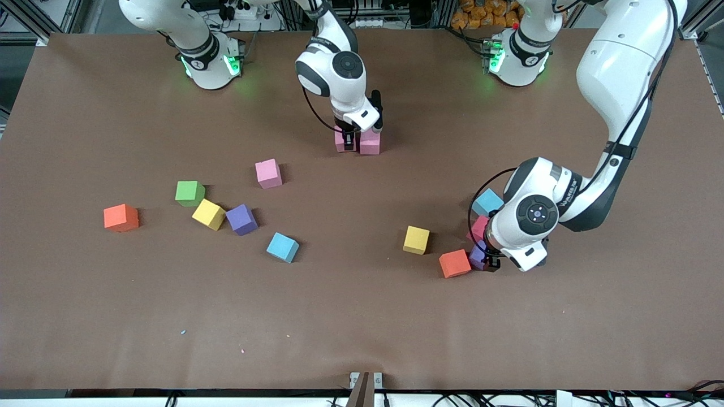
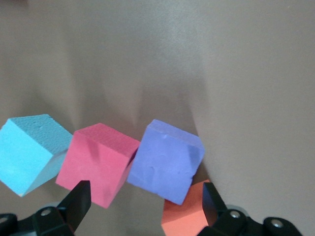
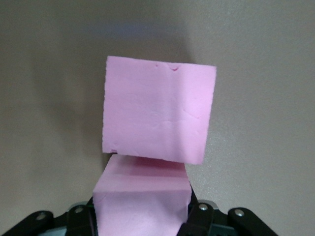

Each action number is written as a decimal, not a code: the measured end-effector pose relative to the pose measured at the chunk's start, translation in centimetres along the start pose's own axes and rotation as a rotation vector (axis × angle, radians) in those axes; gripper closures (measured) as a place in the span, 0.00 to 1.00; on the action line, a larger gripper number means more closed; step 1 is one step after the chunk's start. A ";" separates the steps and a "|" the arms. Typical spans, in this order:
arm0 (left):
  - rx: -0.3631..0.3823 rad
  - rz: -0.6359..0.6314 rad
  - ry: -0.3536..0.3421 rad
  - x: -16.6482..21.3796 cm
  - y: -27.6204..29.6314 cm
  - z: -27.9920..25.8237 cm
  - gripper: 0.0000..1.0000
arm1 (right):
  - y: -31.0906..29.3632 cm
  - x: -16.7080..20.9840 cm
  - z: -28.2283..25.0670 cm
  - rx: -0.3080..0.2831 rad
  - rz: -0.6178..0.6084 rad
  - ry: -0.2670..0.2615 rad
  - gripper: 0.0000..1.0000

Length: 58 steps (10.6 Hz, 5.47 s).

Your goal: Arrange 11 blocks into digit 3

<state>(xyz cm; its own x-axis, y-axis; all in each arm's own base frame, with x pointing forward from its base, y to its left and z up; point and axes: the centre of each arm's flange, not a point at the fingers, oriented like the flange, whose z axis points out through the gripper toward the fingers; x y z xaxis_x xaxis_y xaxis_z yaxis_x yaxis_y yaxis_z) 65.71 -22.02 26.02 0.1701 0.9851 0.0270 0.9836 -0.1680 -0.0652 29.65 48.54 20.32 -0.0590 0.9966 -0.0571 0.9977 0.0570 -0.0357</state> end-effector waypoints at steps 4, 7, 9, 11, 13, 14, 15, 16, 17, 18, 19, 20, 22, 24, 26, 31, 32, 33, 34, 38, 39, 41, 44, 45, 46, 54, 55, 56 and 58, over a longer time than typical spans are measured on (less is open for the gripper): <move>-0.031 -0.083 -0.043 0.8 2.4 1.9 0.00 | 0.2 0.1 0.2 -0.002 0.005 0.006 0.38; -0.082 -0.187 -0.080 0.3 3.6 2.1 0.00 | 0.3 0.4 0.1 -0.005 0.006 0.010 0.38; -0.104 -0.246 -0.109 -0.4 3.8 2.2 0.00 | 0.5 0.6 0.2 -0.007 0.008 0.012 0.38; -0.091 -0.291 -0.159 -0.7 3.9 2.5 0.00 | 0.6 0.8 0.3 -0.008 0.012 0.013 0.38; -0.081 -0.313 -0.191 -0.9 3.9 2.5 0.00 | 0.7 1.0 0.2 -0.010 0.013 0.015 0.37; -0.076 -0.321 -0.201 -1.3 3.9 2.5 0.00 | 0.8 1.1 0.1 -0.012 0.014 0.017 0.27; -0.072 -0.329 -0.207 -1.8 3.8 2.5 0.00 | 0.9 1.3 0.0 -0.014 0.014 0.021 0.14; -0.071 -0.337 -0.208 -2.3 3.7 2.4 0.00 | 0.9 1.4 -0.2 -0.013 0.014 0.020 0.03; -0.070 -0.342 -0.209 -2.7 3.6 2.5 0.00 | 1.0 1.5 -0.5 -0.007 0.013 0.013 0.00; -0.071 -0.341 -0.212 -3.0 3.6 2.7 0.00 | 1.0 1.6 -1.1 0.002 0.013 0.005 0.00; -0.071 -0.341 -0.215 -3.1 3.6 3.0 0.00 | 1.0 1.7 -2.3 0.009 0.012 0.001 0.00; -0.072 -0.343 -0.219 -3.2 3.7 3.5 0.00 | 0.9 1.7 -3.7 0.015 0.011 0.000 0.00; -0.068 -0.346 -0.224 -3.2 3.7 4.5 0.00 | 1.1 1.1 -6.9 0.026 0.025 0.000 0.00; -0.069 -0.348 -0.230 -3.2 3.8 5.1 0.03 | 3.7 -1.5 -8.9 0.037 0.092 -0.001 0.00; -0.065 -0.350 -0.232 -3.2 3.8 5.6 0.12 | 7.9 -5.6 -8.6 0.048 0.197 -0.004 0.00; -0.074 -0.350 -0.234 -3.2 4.0 5.3 0.44 | 9.6 -9.9 -6.1 0.088 0.410 -0.051 0.00; -0.085 -0.352 -0.237 -3.1 4.2 4.9 0.44 | 9.4 -10.2 -5.7 0.094 0.505 -0.066 0.00; -0.097 -0.351 -0.239 -3.0 4.4 4.2 0.44 | 9.2 -10.8 -5.3 0.100 0.625 -0.086 0.00; -0.102 -0.348 -0.237 -3.1 4.5 3.3 0.44 | 8.8 -11.3 -4.7 0.103 0.762 -0.109 0.00; -0.087 -0.311 -0.206 -4.5 3.5 -1.5 0.44 | 5.5 -11.9 -5.0 0.102 1.149 -0.183 0.00; -0.078 -0.296 -0.195 -5.6 2.8 -3.1 0.44 | 6.6 -13.5 -5.6 0.109 1.196 -0.179 0.00; -0.070 -0.283 -0.170 -8.1 0.5 -6.5 0.44 | 9.9 -18.5 -5.9 0.132 1.262 -0.167 0.00; -0.051 -0.301 -0.127 -11.3 -3.8 -8.4 0.44 | 12.2 -22.5 -5.3 0.145 1.283 -0.147 0.00; -0.037 -0.318 -0.125 -12.3 -4.8 -8.2 0.44 | 12.5 -22.8 -5.1 0.141 1.290 -0.137 0.00; -0.020 -0.325 -0.126 -13.7 -5.9 -7.8 0.44 | 12.7 -23.0 -4.7 0.133 1.295 -0.125 0.00; 0.052 -0.304 -0.119 -24.6 -20.0 -2.4 0.44 | 14.3 -24.9 0.6 0.113 1.257 -0.109 0.00; 0.058 -0.286 -0.112 -24.9 -21.6 -1.3 0.44 | 14.4 -25.2 1.1 0.115 1.255 -0.115 0.00; 0.065 -0.271 -0.108 -25.1 -22.9 -0.3 0.44 | 14.3 -25.2 1.3 0.117 1.253 -0.118 0.00; 0.065 -0.233 -0.108 -25.5 -25.2 1.4 0.44 | 14.3 -25.1 1.4 0.118 1.252 -0.119 0.00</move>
<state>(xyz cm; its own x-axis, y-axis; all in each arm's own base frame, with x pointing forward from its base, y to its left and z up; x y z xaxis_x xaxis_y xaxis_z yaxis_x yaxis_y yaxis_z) 36.56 -42.82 25.59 -0.0719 0.9957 -0.0581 0.9890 0.0636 -0.1333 45.32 24.25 19.88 0.9131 0.3525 -0.2052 0.3639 -0.9312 0.0199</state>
